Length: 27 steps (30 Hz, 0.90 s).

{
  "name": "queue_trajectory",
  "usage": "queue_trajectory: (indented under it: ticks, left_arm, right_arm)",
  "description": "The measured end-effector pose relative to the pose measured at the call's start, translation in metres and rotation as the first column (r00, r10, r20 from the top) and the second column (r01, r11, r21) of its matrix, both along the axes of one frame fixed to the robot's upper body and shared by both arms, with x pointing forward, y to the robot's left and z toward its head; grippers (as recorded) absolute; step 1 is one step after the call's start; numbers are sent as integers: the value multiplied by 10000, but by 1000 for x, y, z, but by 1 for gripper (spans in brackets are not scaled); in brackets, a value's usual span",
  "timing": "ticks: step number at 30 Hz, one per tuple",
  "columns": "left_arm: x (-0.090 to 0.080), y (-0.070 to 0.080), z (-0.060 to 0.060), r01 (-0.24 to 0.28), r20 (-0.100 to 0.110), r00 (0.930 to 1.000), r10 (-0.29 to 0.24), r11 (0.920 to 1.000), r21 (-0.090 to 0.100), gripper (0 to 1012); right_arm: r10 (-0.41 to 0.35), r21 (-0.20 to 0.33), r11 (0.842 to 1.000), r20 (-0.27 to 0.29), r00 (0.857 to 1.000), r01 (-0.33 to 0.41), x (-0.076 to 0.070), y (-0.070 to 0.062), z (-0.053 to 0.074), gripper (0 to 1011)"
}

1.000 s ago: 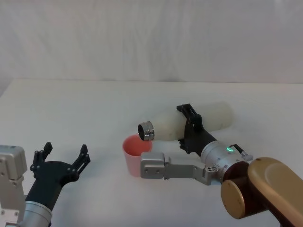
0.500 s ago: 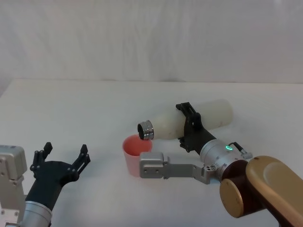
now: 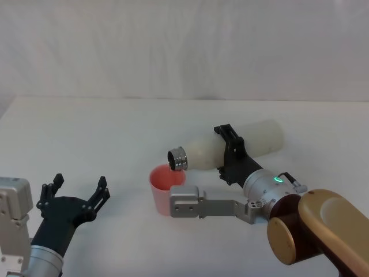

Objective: Grasp the thermos with one hand and pour water into the cup lid.

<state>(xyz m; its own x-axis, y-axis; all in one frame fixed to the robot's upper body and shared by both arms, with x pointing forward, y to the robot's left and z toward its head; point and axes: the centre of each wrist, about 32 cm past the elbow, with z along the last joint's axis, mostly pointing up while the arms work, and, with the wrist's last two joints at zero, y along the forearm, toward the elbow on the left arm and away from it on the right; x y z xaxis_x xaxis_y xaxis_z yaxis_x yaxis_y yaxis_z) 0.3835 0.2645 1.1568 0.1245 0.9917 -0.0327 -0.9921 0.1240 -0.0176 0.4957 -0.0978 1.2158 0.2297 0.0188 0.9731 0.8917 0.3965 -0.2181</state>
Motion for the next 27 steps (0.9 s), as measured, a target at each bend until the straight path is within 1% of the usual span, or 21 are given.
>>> queue_trajectory:
  ticks: [27]
  left_arm:
    - [0, 0, 0, 0, 0, 10000, 0, 10000, 0, 1001]
  right_arm:
    - [3, -171, 9999, 45, 10000, -3, 0, 0, 1, 957]
